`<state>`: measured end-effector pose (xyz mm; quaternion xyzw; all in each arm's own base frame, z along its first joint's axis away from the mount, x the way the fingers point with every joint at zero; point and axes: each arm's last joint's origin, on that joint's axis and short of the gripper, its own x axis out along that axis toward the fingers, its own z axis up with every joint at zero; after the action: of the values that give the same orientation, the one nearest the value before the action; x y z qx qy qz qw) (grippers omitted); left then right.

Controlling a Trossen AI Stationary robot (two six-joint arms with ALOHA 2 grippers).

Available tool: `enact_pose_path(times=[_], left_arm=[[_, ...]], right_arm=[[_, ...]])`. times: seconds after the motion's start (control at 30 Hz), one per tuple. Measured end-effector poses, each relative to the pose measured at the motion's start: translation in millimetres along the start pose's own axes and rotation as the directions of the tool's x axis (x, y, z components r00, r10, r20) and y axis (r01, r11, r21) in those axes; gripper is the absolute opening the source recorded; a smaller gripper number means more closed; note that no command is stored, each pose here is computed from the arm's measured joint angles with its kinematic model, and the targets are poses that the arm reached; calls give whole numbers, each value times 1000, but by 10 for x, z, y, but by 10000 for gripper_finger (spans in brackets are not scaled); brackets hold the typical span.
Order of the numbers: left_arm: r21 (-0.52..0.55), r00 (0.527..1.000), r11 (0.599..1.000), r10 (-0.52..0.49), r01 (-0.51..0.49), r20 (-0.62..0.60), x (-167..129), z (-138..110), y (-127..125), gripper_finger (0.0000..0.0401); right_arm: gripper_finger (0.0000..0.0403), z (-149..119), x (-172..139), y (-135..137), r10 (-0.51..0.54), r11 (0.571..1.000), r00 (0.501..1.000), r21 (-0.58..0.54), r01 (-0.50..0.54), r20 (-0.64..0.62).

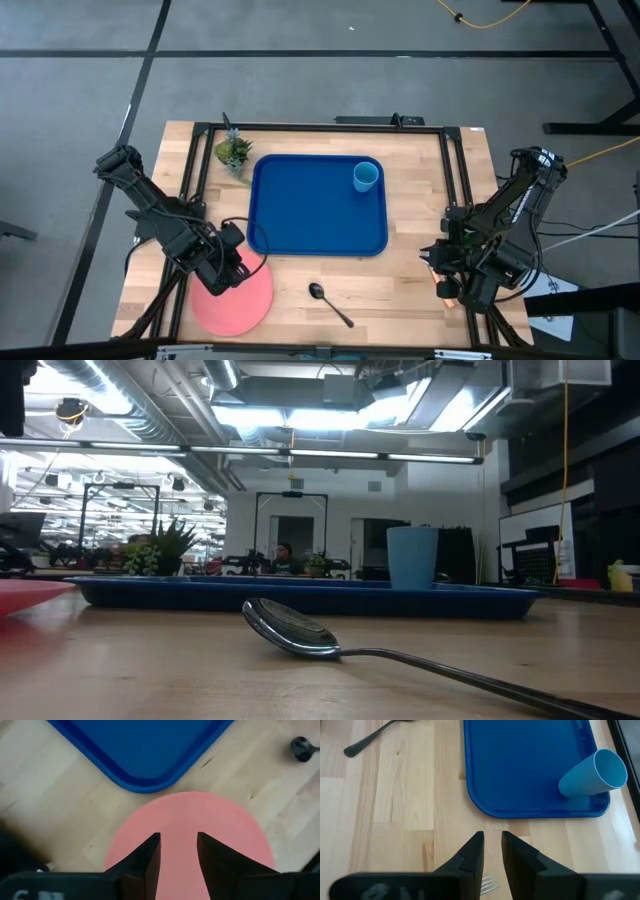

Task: Pick and place plate/cup/fork/spoon on tray
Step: Put the pink plate on the blue tray

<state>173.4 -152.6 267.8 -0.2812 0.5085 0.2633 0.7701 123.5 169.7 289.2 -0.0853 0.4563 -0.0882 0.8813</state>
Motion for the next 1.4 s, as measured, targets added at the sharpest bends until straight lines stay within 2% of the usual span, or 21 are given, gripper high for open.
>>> enact_pose_path(times=[0.23, 0.47, 0.63, 0.9, 1.03, 1.23, 1.3, 1.4], left_arm=[[-33, 998, 998, -60, 60, 10, 9, 38, -62, 120], [-32, 997, 998, -58, 60, 52, 26, 51, -79, 120], [71, 990, 997, -23, 13, 141, 126, 13, -146, 120], [138, 993, 986, 87, -97, 79, 422, -113, -267, 120], [165, 973, 959, 225, -230, 48, 513, -149, -200, 120], [49, 875, 874, 483, -483, 6, 445, -90, 50, 120], [5, 856, 856, 516, -516, -16, 385, -81, 108, 120], [-84, 870, 866, 491, -493, -44, 278, -84, 174, 120]], right_arm=[[73, 0, 0, 0, 0, 1000, 1000, -1, 0, 0], [73, 0, 1, 1, 0, 1000, 1000, 0, 0, 0], [73, 8, 1, 12, 10, 1000, 1000, 10, -10, 7], [73, 12, 1, 18, 14, 1000, 1000, 22, -15, 11], [73, 20, 2, 23, 18, 999, 1000, 47, -19, 18], [73, 23, 3, 21, 15, 999, 1000, 49, -16, 22], [73, 23, 3, 21, 15, 999, 1000, 48, -16, 22], [73, 22, 2, 22, 15, 999, 1000, 48, -16, 22]])
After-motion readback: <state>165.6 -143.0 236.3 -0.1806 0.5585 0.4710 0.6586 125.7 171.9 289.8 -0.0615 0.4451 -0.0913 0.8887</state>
